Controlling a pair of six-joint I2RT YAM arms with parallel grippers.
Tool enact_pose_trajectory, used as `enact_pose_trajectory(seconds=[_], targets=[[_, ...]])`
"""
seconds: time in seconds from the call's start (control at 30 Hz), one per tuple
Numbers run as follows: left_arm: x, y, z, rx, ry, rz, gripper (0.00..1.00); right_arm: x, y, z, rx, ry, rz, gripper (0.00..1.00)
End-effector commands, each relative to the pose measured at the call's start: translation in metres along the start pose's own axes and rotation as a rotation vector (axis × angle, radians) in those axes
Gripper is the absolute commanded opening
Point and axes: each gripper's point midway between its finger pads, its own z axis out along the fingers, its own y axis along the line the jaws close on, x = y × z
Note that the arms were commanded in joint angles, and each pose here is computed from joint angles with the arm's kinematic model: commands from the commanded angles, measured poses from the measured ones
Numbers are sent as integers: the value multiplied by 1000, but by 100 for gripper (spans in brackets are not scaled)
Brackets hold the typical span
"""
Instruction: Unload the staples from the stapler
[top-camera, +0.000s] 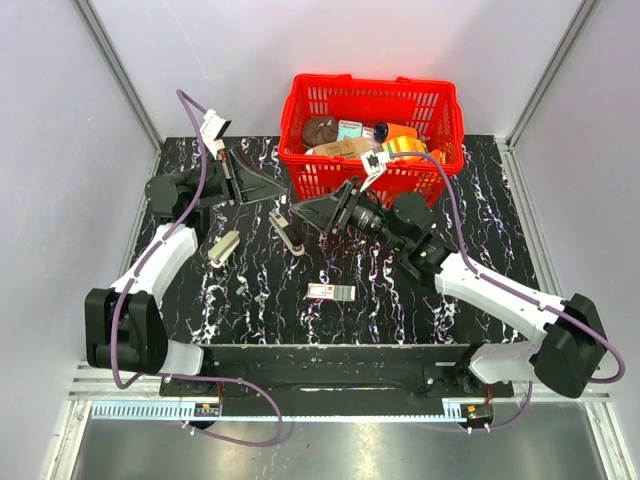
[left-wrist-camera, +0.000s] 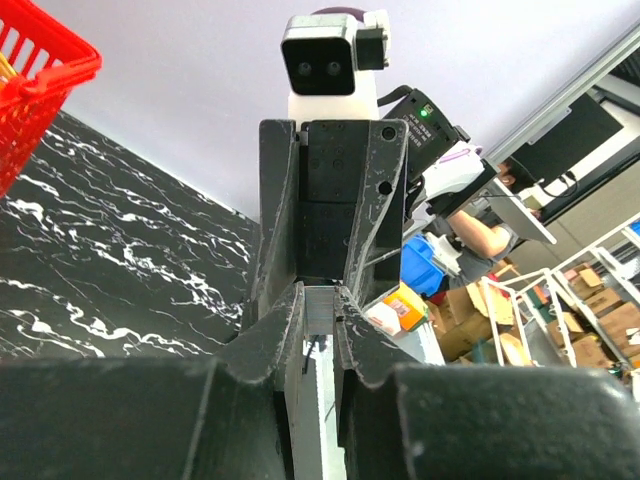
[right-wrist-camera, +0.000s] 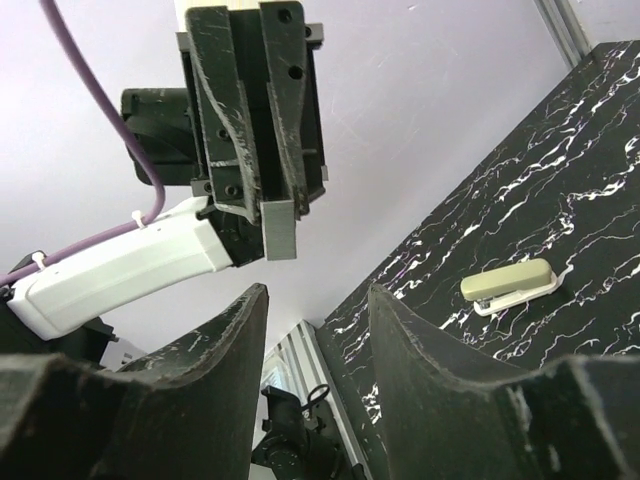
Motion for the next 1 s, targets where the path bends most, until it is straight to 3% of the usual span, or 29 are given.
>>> enact_pose_trajectory(seconds=[0.0, 0.97], targets=[[2, -14, -1, 47, -18, 37, 8, -20, 21, 4, -87, -55, -3, 50], [16, 2, 1, -2, -6, 12, 9, -19, 30, 16, -157, -47, 11, 38]])
